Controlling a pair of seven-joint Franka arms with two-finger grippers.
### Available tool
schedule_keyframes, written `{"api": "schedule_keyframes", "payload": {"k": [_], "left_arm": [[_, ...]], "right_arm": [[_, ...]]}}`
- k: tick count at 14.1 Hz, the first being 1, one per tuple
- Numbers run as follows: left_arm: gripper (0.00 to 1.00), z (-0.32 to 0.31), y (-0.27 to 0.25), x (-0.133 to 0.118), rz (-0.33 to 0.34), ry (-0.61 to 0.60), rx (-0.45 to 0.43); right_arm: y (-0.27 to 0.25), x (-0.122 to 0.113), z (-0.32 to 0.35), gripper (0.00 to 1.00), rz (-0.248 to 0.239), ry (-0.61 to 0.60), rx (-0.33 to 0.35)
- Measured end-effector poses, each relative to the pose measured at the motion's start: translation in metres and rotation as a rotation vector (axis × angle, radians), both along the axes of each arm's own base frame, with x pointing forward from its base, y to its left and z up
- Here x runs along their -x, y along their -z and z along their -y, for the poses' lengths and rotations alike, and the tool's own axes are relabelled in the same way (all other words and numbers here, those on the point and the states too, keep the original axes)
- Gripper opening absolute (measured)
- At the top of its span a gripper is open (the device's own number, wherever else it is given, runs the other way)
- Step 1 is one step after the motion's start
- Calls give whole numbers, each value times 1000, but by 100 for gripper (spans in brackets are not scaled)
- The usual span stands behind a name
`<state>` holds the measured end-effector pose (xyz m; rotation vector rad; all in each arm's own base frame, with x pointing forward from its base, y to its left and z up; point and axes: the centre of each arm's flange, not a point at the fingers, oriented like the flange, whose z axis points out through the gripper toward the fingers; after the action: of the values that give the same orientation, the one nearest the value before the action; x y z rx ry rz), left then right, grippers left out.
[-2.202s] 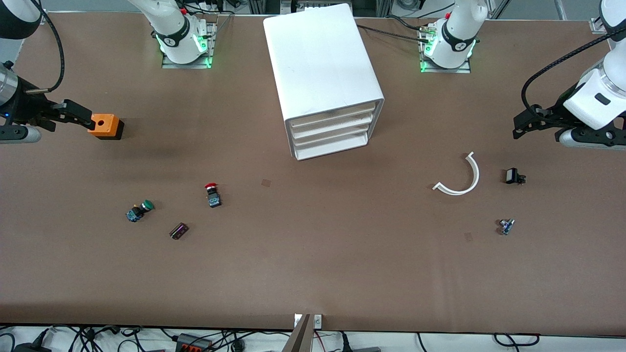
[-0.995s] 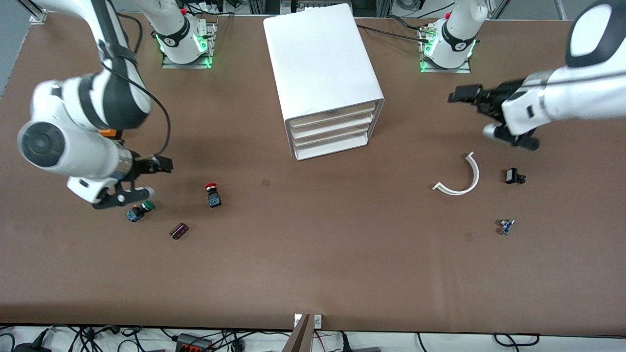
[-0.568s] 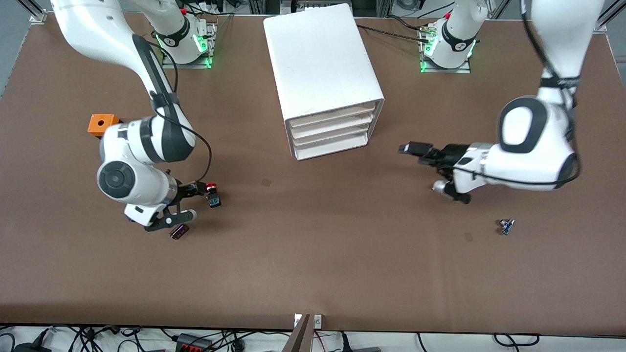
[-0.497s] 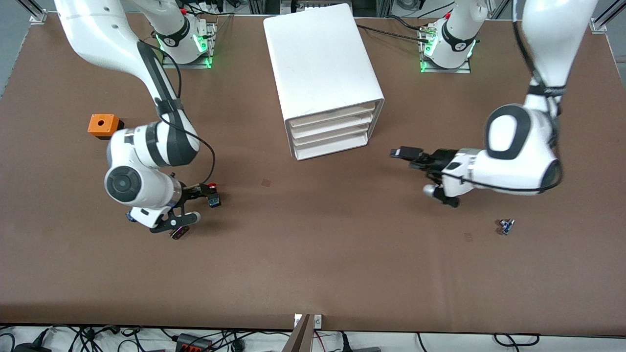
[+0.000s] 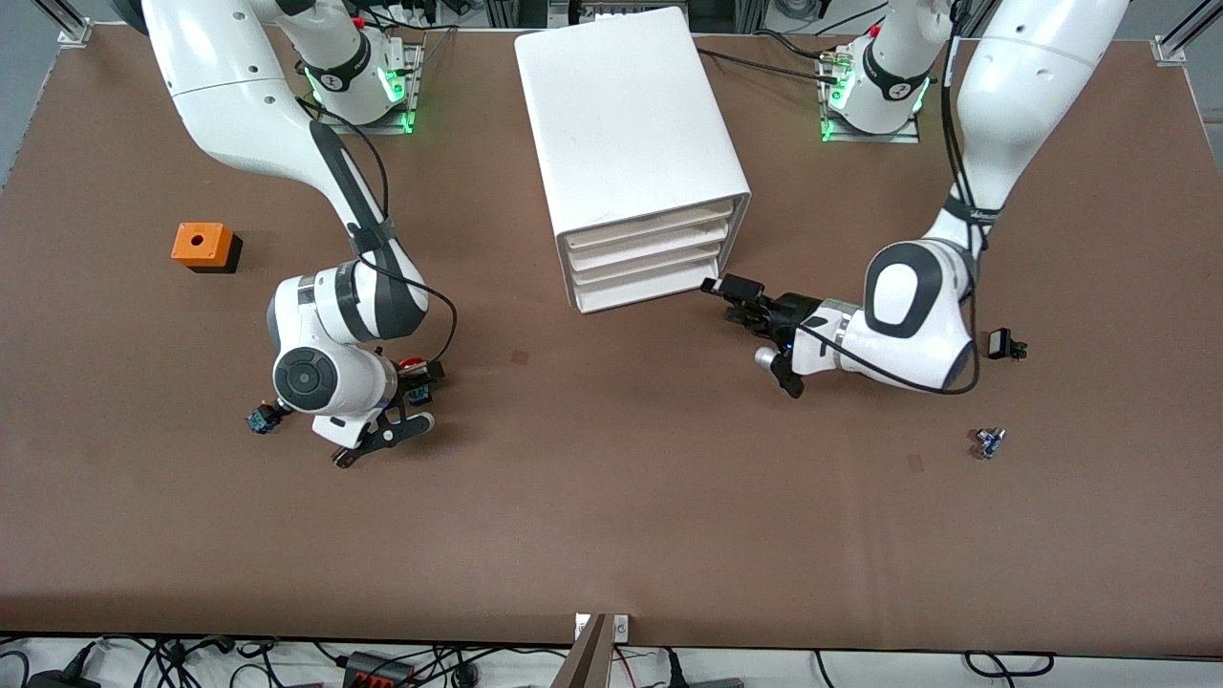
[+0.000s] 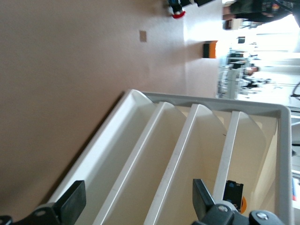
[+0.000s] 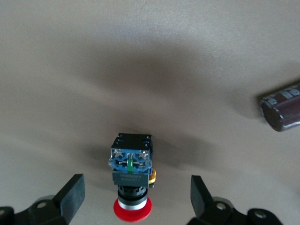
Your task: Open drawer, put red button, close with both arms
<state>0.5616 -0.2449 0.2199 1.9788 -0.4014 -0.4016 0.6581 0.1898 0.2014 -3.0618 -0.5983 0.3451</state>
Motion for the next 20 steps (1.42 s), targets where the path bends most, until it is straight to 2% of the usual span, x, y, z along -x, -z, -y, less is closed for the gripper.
{"api": "schedule_keyframes", "payload": {"k": [2, 6, 8, 9, 10, 12, 13, 14, 15, 16, 17, 19, 20], "left_arm": [[100, 12, 19, 23, -39, 12, 31], [96, 17, 20, 33, -43, 33, 42], [81, 29, 23, 47, -62, 59, 62], [81, 36, 25, 55, -74, 68, 71], [74, 40, 26, 60, -80, 76, 75], [50, 40, 27, 62, -83, 79, 77], [41, 40, 27, 62, -82, 79, 78], [30, 40, 27, 62, -78, 82, 80], [21, 41, 26, 62, -64, 87, 92], [18, 42, 26, 62, -51, 91, 107], [17, 42, 26, 62, -43, 92, 112], [17, 40, 24, 56, -21, 80, 107], [17, 38, 23, 49, -1, 64, 98]], "right_arm": [[8, 2, 0, 100, -12, -7, 2], [16, 5, -5, 100, -24, -23, 2], [17, 5, -6, 100, -26, -26, 2], [18, 6, -6, 96, -27, -26, 3], [20, 6, -6, 95, -29, -26, 3], [21, 6, -6, 83, -31, -26, 4], [22, 6, -5, 83, -32, -26, 4], [23, 7, -5, 78, -34, -26, 4], [25, 7, -5, 67, -36, -26, 5], [26, 7, -5, 67, -38, -26, 6], [27, 8, -5, 61, -40, -27, 6], [26, 6, -4, 41, -35, -25, 6], [24, 4, -4, 41, -31, -25, 5]]}}
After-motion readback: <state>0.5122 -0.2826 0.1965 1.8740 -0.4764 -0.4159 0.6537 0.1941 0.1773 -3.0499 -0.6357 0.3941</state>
